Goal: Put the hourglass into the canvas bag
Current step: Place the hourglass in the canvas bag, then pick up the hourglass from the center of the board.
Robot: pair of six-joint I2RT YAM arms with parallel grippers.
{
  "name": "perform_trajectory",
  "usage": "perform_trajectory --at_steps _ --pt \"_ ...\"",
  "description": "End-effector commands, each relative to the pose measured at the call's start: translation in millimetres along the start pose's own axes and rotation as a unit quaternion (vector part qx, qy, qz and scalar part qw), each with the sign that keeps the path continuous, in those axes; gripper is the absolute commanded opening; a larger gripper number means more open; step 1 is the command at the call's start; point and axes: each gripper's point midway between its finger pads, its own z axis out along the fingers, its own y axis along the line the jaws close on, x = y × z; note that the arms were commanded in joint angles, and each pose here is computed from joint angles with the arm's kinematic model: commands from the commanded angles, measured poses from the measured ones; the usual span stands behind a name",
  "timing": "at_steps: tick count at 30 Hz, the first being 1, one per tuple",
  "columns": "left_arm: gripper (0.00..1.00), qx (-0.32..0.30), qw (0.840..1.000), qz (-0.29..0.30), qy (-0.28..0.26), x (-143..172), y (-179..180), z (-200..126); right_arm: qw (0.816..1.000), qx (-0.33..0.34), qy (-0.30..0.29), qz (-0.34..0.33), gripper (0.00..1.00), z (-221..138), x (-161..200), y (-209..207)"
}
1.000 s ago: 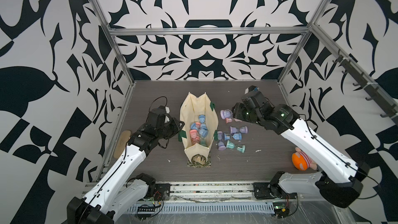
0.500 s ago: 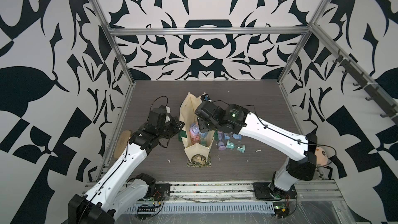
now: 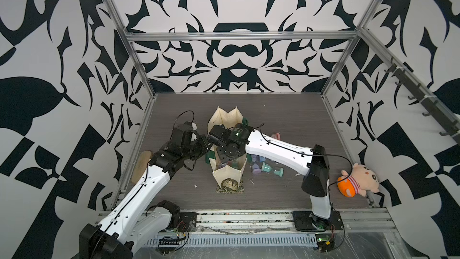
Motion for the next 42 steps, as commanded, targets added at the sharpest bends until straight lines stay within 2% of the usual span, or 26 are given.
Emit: perform_trajectory --at_steps 1,3,5,10,14,20,26,30,35,42 --pt "0.0 0.012 1.0 0.009 -0.001 -4.0 -10.7 -2.4 0.999 -0.04 -0.017 -0.017 0.41 -25.3 -3.4 21.8" --pt "0.0 0.011 1.0 0.009 0.0 -3.7 -10.0 -1.6 0.999 -0.04 -0.029 -0.017 0.53 -31.3 -6.8 22.1" --pt "0.0 0.01 1.0 0.008 0.0 -3.3 -9.1 -1.2 0.998 -0.044 -0.043 -0.014 0.58 -39.1 -11.4 21.2" --pt "0.0 0.011 1.0 0.01 0.0 -2.8 -9.0 -1.1 0.995 -0.042 -0.096 0.001 0.6 -66.8 -26.7 10.9" --pt "0.0 0.009 1.0 0.009 0.002 -2.4 -8.1 -0.3 0.989 -0.052 -0.136 0.016 0.66 -89.8 -34.1 3.5" --pt "0.0 0.009 1.0 0.009 0.002 -2.6 -8.0 0.0 0.978 -0.05 -0.199 0.045 0.67 -124.6 -38.3 -20.4" --pt "0.0 0.009 1.0 0.008 0.0 -2.0 -7.0 -0.8 0.959 -0.01 -0.259 0.115 0.67 -148.6 -27.7 -78.5" --pt "0.0 0.008 1.0 0.007 0.0 -2.2 -6.2 -0.5 0.953 -0.004 -0.244 0.18 0.66 -137.3 -17.0 -125.6" --pt "0.0 0.008 1.0 0.008 -0.001 -2.4 -6.2 -0.1 0.949 0.018 -0.192 0.251 0.65 -101.7 6.5 -177.2" --pt "0.0 0.006 1.0 0.007 0.001 -1.1 -4.3 0.9 0.947 0.027 -0.117 0.298 0.65 -42.6 37.3 -204.4"
